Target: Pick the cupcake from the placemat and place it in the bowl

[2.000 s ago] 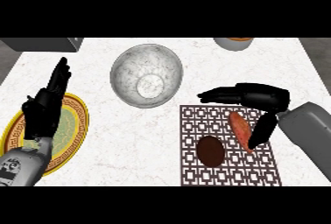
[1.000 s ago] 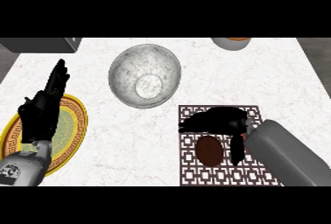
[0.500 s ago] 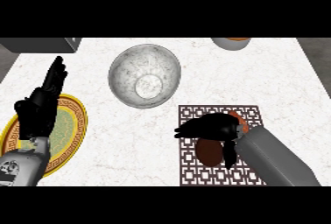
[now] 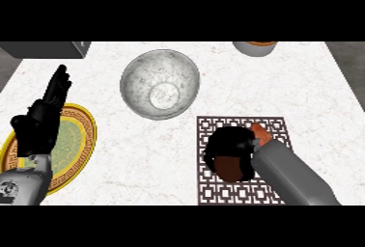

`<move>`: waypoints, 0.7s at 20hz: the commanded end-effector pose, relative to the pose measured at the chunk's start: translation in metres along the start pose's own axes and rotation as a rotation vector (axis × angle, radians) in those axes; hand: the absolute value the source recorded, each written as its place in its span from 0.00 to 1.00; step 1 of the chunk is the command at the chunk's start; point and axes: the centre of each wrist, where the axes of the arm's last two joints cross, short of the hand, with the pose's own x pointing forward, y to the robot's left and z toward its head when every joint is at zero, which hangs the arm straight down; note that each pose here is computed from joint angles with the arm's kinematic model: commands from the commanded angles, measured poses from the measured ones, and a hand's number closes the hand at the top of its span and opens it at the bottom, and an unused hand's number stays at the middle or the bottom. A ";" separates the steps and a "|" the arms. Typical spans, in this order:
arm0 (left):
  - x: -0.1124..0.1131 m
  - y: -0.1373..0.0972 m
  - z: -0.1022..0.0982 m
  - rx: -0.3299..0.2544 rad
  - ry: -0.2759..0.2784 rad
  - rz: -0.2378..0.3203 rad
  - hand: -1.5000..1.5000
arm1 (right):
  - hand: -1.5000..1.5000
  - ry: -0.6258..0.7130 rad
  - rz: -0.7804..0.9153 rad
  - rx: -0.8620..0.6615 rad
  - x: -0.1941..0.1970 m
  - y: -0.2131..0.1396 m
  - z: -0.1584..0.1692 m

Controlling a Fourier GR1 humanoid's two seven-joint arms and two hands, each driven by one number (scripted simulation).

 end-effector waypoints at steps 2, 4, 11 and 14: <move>0.004 -0.001 -0.004 0.002 0.005 -0.007 0.50 | 1.00 -0.041 -0.029 -0.013 -0.006 0.015 -0.010; 0.003 -0.019 0.000 -0.003 0.001 0.003 0.50 | 1.00 -0.049 -0.031 -0.008 -0.011 0.024 -0.002; 0.001 -0.013 0.002 -0.028 0.007 -0.002 0.50 | 1.00 0.217 -0.122 -0.221 0.054 -0.007 -0.073; 0.006 -0.016 -0.001 -0.035 -0.004 0.011 0.50 | 1.00 0.339 -0.127 -0.289 0.055 -0.011 -0.072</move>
